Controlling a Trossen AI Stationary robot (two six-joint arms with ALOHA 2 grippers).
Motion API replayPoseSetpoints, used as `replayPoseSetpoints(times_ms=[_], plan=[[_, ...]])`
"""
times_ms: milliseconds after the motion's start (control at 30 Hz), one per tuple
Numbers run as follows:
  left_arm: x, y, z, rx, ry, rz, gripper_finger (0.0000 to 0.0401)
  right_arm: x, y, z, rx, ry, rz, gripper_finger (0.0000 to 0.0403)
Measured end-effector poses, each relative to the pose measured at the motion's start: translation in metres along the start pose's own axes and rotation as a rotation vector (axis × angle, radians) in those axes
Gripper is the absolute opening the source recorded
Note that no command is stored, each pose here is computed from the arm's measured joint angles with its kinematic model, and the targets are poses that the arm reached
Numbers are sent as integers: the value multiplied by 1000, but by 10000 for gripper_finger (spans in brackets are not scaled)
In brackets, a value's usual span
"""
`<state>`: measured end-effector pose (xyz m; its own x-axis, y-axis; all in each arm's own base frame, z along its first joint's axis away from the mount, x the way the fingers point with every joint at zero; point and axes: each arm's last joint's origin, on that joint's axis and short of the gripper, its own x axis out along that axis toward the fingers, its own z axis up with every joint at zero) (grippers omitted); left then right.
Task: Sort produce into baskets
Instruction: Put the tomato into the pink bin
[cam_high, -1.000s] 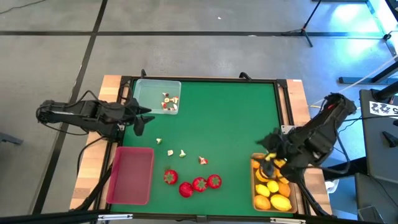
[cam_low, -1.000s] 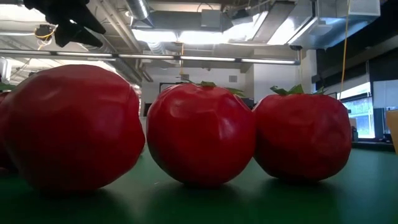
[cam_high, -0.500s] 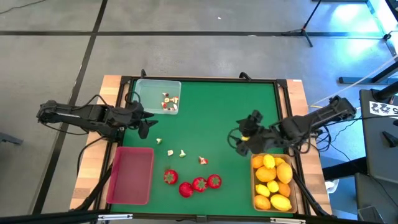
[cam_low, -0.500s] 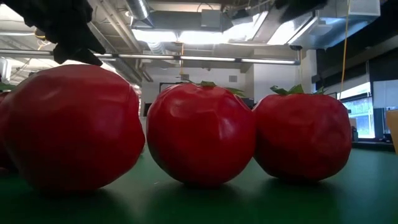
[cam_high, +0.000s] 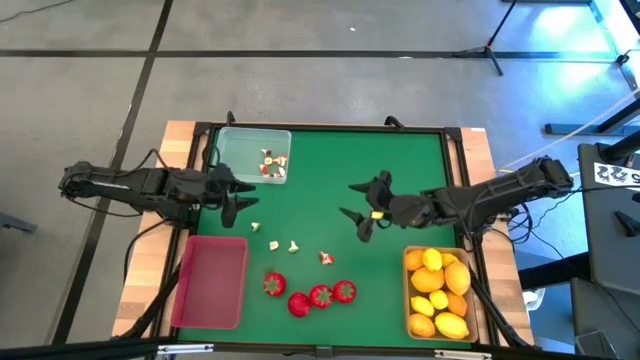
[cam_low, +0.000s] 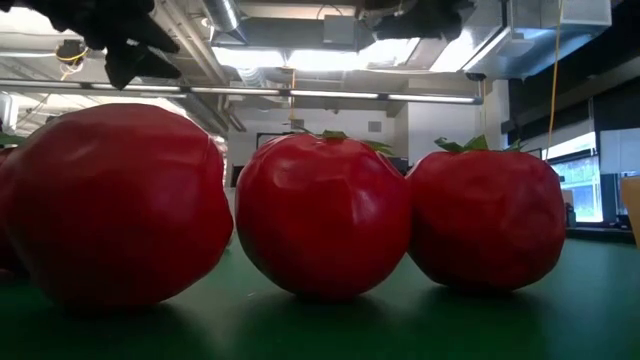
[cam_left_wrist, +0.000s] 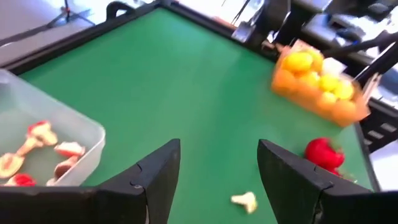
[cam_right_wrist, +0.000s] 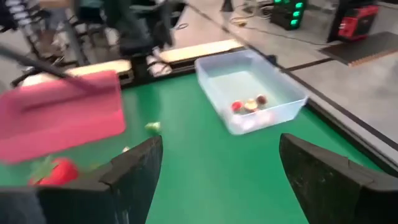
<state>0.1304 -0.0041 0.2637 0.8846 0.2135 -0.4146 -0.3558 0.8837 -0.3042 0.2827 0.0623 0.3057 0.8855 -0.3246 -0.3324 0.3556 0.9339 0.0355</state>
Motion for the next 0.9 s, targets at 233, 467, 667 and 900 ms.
replayPoseSetpoints(times_ms=[233,467,667,900], plan=[[0,-2,4,54,-41,-27,210,14,-4,8,83,-98,-16,319],[0,-3,6,33,-54,-33,210,47,-7,2,76,-121,-18,319],[0,-3,6,29,-58,-33,210,62,-4,-4,103,-131,46,319],[1,-2,6,28,-73,8,210,68,-1,-11,87,-100,42,319]])
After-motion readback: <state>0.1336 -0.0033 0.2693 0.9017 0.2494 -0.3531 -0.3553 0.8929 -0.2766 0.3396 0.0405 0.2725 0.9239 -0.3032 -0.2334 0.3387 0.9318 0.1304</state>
